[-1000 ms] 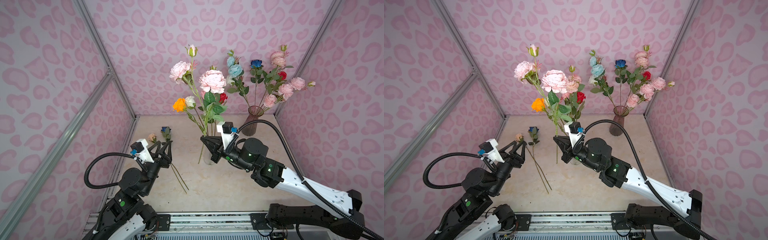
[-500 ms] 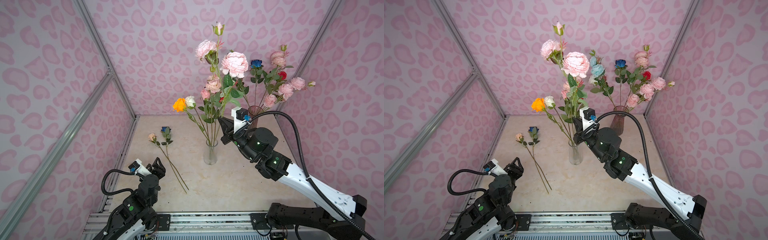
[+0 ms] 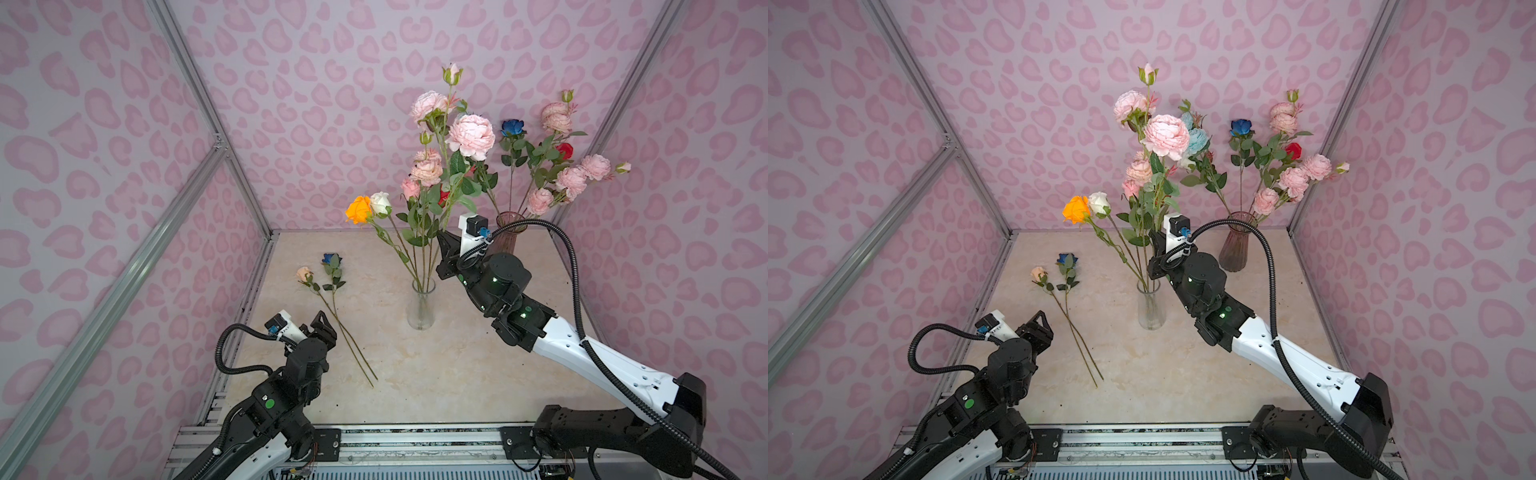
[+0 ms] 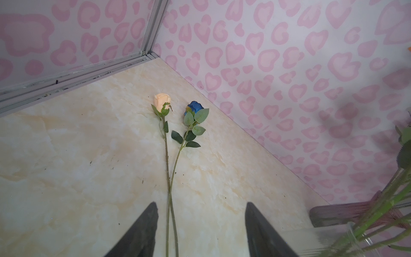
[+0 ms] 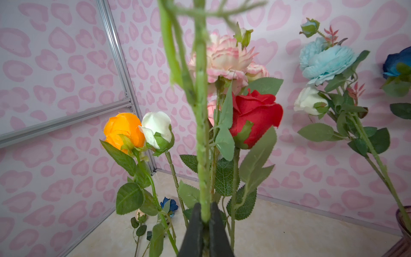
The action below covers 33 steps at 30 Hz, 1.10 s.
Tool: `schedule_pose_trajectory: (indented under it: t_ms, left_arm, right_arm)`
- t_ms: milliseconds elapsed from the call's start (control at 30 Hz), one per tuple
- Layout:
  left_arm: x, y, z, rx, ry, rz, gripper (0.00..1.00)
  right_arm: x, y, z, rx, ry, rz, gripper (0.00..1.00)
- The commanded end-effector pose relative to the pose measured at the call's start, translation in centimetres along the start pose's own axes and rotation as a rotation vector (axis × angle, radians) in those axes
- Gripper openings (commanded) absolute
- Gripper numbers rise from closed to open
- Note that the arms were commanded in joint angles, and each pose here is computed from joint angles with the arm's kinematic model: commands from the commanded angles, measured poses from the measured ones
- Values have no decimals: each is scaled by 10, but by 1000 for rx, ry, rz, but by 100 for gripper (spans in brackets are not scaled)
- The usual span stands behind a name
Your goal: Arrange the flowers into the vase
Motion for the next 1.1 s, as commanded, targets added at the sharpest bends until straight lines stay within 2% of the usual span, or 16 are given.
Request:
schedule_pose_trajectory:
  t_ms: [0,200,433,800,1000,1067]
  left_arm:
    - [-2,2,5,-23,-18,12,64]
    - [-1,2,3,-17,-13,14,63]
    - [1,4,-3,-21,1,29,63]
    - [1,5,-4,-19,1,33,63]
    - [2,5,-5,-17,9,35,64]
    - [2,5,-6,-19,10,37,64]
  right_arm:
    - [2,-3,-2,28,-24,-8,0]
    - [5,-12,-23,45,17,-37,0]
    - [8,-24,-51,56,73,-73,5]
    - [7,-29,-67,79,104,-82,7]
    - [7,-31,-73,93,127,-85,25]
    - [6,-30,-75,97,137,-81,26]
Point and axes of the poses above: each gripper's point midway between its finger pads, its own x axis out along the fingers, its own y axis along the line the jaws close on, z = x × y, the point moved 5 cm from there along -x, back along the fingers, and after that the axes turned 13 degrees about x, right-handed, at the moved point
